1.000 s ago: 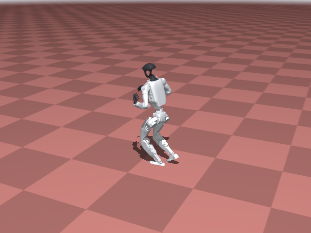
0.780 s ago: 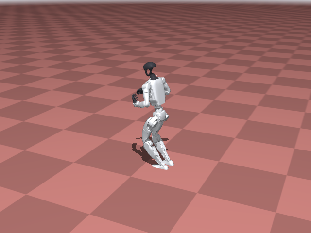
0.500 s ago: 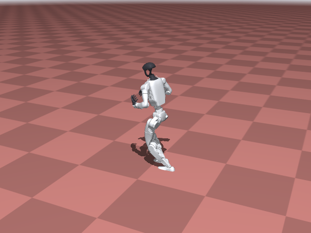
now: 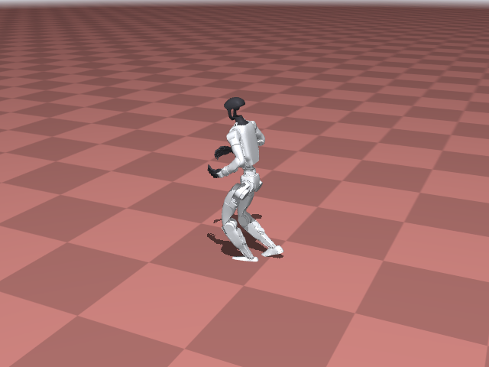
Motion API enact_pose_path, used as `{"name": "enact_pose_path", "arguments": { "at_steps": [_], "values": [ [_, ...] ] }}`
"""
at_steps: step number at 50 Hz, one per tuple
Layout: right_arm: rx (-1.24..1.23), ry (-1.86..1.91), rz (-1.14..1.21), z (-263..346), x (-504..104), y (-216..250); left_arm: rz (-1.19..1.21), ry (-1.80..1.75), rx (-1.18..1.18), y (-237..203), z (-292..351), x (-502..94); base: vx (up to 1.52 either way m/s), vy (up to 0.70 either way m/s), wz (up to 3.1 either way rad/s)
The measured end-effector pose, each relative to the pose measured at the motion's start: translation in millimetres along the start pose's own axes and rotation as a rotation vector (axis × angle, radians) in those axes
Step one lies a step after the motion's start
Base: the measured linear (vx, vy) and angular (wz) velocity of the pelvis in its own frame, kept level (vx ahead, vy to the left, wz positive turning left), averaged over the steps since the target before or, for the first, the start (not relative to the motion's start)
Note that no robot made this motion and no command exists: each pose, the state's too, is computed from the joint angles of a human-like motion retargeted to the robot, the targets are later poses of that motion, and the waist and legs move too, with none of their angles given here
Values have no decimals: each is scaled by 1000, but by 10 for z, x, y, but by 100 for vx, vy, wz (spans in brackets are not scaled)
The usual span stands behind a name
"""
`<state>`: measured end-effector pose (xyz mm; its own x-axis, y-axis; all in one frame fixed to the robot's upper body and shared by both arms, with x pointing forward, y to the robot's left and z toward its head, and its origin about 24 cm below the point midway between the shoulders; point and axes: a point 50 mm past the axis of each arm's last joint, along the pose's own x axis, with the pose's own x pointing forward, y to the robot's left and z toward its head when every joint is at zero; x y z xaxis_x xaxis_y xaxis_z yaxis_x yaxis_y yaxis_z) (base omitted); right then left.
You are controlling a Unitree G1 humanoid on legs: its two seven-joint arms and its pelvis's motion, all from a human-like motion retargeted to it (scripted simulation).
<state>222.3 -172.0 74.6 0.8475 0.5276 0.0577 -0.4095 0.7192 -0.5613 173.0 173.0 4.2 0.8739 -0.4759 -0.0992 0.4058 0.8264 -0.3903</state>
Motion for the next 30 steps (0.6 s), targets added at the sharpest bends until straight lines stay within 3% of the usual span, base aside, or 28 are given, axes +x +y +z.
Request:
{"name": "enact_pose_path", "arguments": {
  "at_steps": [5,15,30],
  "values": [
    [-51,91,-17,-209,-38,9,119,17,140,179,-1,15,32,10,23],
    [-6,272,-58,-585,-210,63,172,187,100,293,-417,-1,23,4,50],
    [-21,267,-165,-563,-173,-38,152,31,105,301,-116,284,20,-3,25]
  ]
}}
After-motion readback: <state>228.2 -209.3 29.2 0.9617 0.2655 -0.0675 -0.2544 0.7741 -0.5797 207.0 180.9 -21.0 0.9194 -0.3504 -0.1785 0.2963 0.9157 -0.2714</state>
